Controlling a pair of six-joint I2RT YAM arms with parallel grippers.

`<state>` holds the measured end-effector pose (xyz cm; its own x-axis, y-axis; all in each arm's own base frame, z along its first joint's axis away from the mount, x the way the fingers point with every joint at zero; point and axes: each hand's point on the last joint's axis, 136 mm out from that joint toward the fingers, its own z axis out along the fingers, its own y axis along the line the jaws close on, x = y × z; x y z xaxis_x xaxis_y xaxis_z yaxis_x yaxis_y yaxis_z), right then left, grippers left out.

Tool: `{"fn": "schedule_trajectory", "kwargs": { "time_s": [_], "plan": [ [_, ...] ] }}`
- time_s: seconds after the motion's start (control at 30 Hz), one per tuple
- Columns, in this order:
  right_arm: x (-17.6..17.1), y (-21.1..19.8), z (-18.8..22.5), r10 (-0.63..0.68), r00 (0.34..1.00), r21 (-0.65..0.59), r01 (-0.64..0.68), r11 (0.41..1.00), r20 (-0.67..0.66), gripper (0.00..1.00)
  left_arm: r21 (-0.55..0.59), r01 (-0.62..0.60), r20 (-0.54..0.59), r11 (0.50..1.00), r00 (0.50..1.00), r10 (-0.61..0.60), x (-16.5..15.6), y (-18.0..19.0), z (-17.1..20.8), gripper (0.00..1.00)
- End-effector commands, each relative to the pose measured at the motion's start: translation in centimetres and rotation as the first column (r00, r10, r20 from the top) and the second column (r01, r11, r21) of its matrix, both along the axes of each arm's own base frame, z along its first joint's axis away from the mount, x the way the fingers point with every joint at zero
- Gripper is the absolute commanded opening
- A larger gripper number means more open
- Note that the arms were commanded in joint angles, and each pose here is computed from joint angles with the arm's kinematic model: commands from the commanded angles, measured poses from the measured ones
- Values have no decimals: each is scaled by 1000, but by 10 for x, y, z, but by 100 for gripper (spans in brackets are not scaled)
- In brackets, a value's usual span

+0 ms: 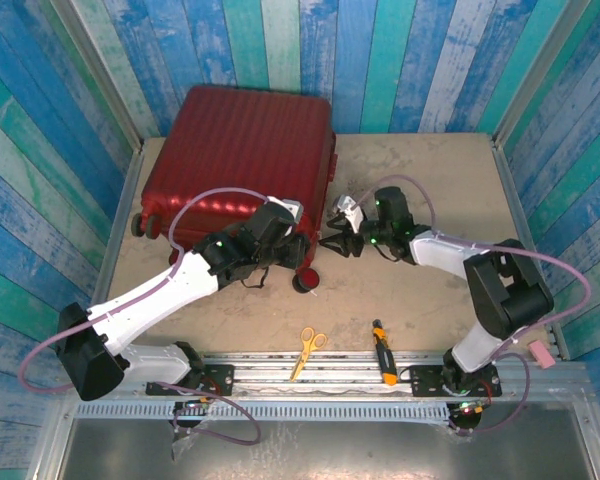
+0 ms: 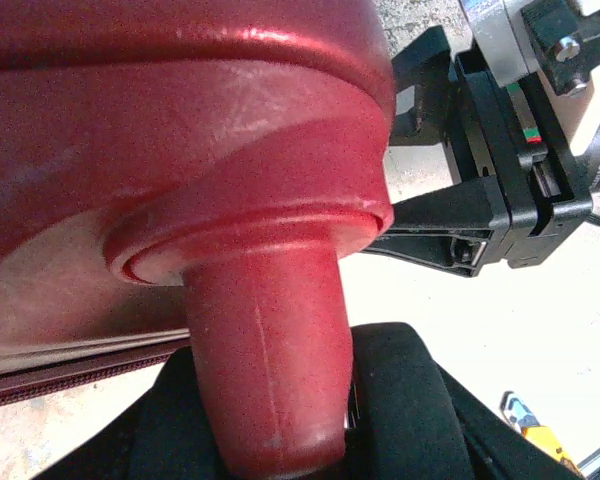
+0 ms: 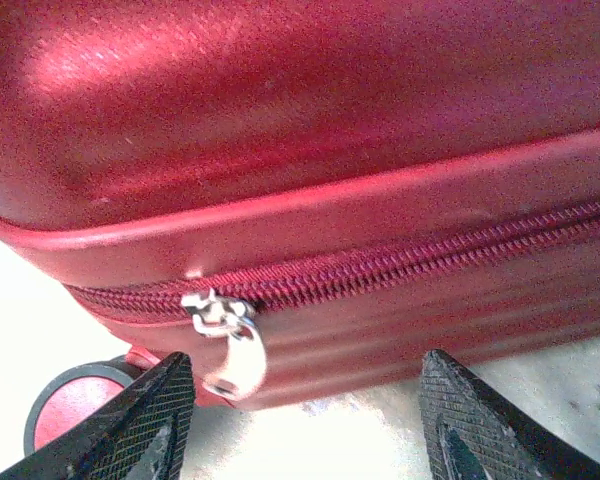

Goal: Pack the luggage

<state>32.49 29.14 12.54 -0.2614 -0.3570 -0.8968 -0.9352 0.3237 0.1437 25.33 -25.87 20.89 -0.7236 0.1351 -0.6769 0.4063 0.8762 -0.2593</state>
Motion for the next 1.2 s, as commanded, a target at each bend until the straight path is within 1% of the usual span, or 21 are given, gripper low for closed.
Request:
{"fn": "schedule_trajectory", "kwargs": {
  "time_s": [0.0,0.13,0.27,0.3,0.43,0.5,0.77,0.83,0.93,1.1,1.17],
  "plan": [
    [-12,11,10,126,992,56,-125,991,-9,58,-128,311,293,942,919,-264,-11,-48,84,0],
    [-18,16,11,181,983,74,-179,981,-28,52,-122,308,292,943,920,-263,-10,-48,83,0],
    [-20,16,8,189,981,71,-186,980,-47,45,-119,303,290,945,921,-259,-9,-48,81,0],
    [-20,17,7,192,980,73,-187,980,-56,42,-120,304,290,945,921,-260,-10,-48,82,0],
    [-18,17,2,185,979,74,-179,981,-88,25,-119,301,291,946,922,-257,-9,-47,82,0],
    [-18,17,-1,178,979,66,-171,983,-103,18,-120,300,290,946,922,-256,-9,-47,82,0],
    [-15,14,-7,144,982,46,-140,989,-122,1,-119,299,289,947,923,-255,-9,-47,82,0],
    [-12,14,-8,120,985,40,-116,992,-123,1,-119,298,289,947,923,-254,-9,-47,81,0],
    [2,9,-10,33,988,16,-30,999,-151,1,-118,305,285,945,922,-262,-11,-47,80,0],
    [32,-2,-2,-146,973,2,149,989,-179,1,-101,334,271,937,916,-297,-17,-47,72,0],
    [48,-8,-2,-234,955,-32,233,972,-184,1,-88,354,253,931,912,-323,-20,-47,66,0]
  ]
}}
